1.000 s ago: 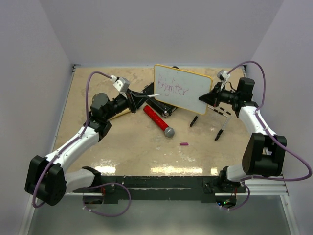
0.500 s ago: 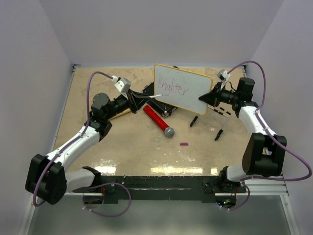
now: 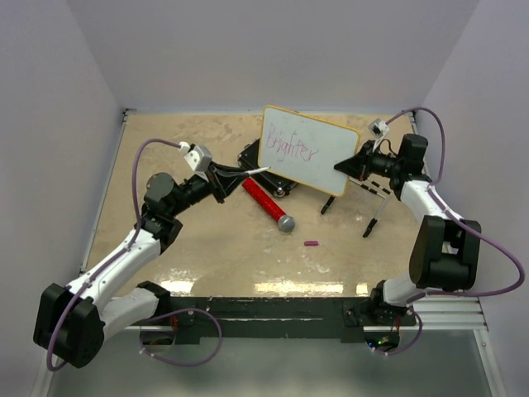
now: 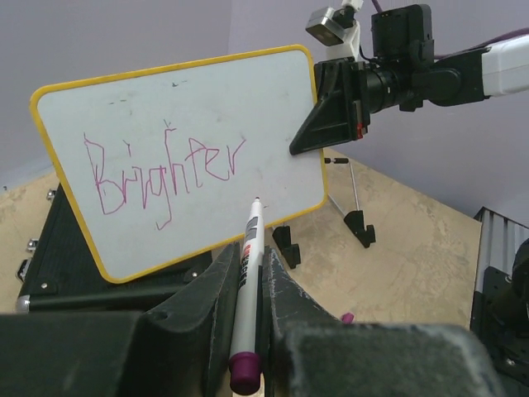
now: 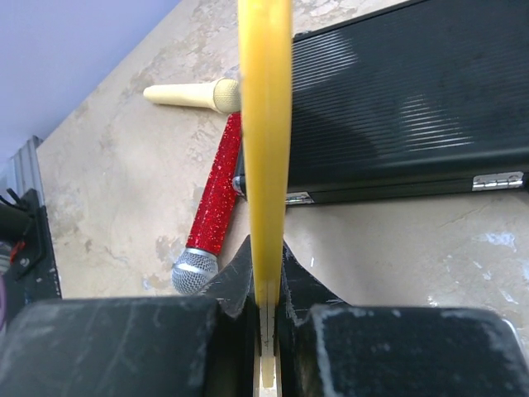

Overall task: Write a sentence on the whiteboard
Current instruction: Write with the whiteboard marker without the cap on the whiteboard.

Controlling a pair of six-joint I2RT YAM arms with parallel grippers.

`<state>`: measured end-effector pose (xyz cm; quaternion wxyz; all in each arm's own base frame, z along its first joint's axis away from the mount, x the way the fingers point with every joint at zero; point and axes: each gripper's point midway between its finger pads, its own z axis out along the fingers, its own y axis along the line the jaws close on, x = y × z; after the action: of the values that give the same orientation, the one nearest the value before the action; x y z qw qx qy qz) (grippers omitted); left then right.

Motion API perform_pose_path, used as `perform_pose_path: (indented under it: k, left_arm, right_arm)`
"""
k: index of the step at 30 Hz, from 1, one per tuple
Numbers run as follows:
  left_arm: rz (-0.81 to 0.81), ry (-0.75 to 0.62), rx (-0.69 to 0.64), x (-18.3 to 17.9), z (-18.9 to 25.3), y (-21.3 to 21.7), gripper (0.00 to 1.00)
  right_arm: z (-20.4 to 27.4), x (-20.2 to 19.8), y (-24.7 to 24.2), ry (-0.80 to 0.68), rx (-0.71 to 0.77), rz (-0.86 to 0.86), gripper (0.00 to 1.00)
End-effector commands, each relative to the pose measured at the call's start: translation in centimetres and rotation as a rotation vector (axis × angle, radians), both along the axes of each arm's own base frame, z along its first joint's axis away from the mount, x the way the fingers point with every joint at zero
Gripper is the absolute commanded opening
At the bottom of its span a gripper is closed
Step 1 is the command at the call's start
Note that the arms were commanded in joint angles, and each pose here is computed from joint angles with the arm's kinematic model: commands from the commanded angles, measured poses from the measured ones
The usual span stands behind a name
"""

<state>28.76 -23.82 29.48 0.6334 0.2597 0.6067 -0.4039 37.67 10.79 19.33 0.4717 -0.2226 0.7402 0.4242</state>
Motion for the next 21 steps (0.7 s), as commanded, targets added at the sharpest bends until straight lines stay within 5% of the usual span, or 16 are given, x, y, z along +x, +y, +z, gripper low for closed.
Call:
perform_pose_path:
  k: [1, 12, 21]
  left_arm:
    - [0.004, -0.004, -0.090, -1.0, 1.0, 0.3, 0.00]
    - [-0.050, 0.105, -0.127, -1.4, -0.6, -6.0, 0.00]
    - [0.035, 0.096, -0.188, 2.0, 0.2, -10.5, 0.00]
  right_arm:
    - [-0.5, 0.4, 0.0, 0.029, 0.036, -0.019, 0.00]
    - [1.1, 0.0, 0.2, -0.058, -0.001, -0.023, 0.00]
    - [1.8, -0.3, 0.8, -0.095, -0.029, -0.004, 0.00]
